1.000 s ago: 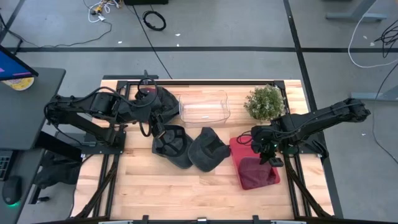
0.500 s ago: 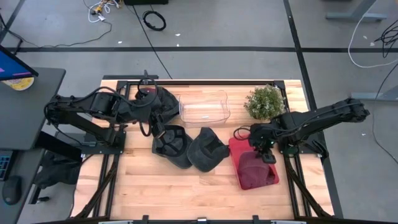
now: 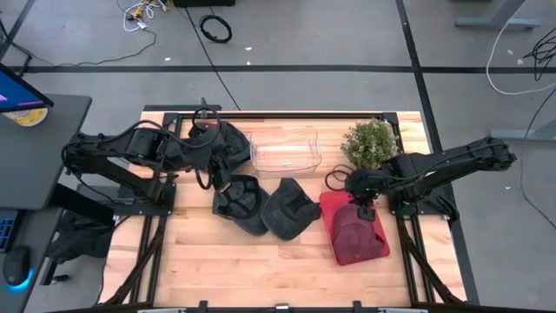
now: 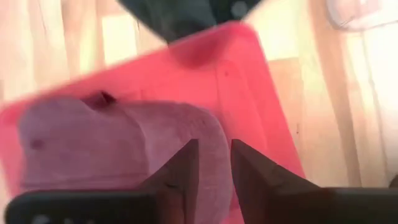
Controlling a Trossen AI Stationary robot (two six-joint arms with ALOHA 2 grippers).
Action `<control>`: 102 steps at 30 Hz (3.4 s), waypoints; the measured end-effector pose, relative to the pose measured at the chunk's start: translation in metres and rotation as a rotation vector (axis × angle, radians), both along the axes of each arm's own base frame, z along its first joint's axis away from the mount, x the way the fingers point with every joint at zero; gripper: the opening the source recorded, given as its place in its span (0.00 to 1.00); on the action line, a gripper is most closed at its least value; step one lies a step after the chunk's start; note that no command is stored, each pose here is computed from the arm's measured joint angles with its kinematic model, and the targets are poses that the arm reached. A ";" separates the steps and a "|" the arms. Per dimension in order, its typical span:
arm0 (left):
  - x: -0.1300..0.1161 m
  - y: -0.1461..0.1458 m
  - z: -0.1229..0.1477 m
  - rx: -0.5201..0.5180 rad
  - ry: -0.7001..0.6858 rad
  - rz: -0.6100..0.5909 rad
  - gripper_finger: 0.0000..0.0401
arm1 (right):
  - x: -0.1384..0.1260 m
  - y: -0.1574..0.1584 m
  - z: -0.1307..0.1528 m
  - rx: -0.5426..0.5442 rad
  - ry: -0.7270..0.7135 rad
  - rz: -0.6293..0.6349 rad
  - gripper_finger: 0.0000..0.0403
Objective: Pick & Place hat
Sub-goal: Put the top black cap into the transparent bin
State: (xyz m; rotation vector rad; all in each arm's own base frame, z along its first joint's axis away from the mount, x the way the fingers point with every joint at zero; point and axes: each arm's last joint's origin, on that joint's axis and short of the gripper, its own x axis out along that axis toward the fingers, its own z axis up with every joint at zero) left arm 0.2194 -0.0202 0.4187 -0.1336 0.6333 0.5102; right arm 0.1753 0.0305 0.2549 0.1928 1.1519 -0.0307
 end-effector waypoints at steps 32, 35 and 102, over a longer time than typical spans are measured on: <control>-0.004 0.172 -0.051 -0.408 0.236 0.478 0.85 | 0.064 -0.004 0.094 0.227 -0.721 -0.198 0.60; 0.004 0.189 -0.069 -0.445 0.302 0.522 0.86 | 0.067 -0.003 0.092 0.235 -0.712 -0.189 0.62; -0.061 0.153 0.017 -0.193 -0.158 0.247 0.06 | 0.089 -0.013 0.085 0.249 -0.760 -0.332 0.47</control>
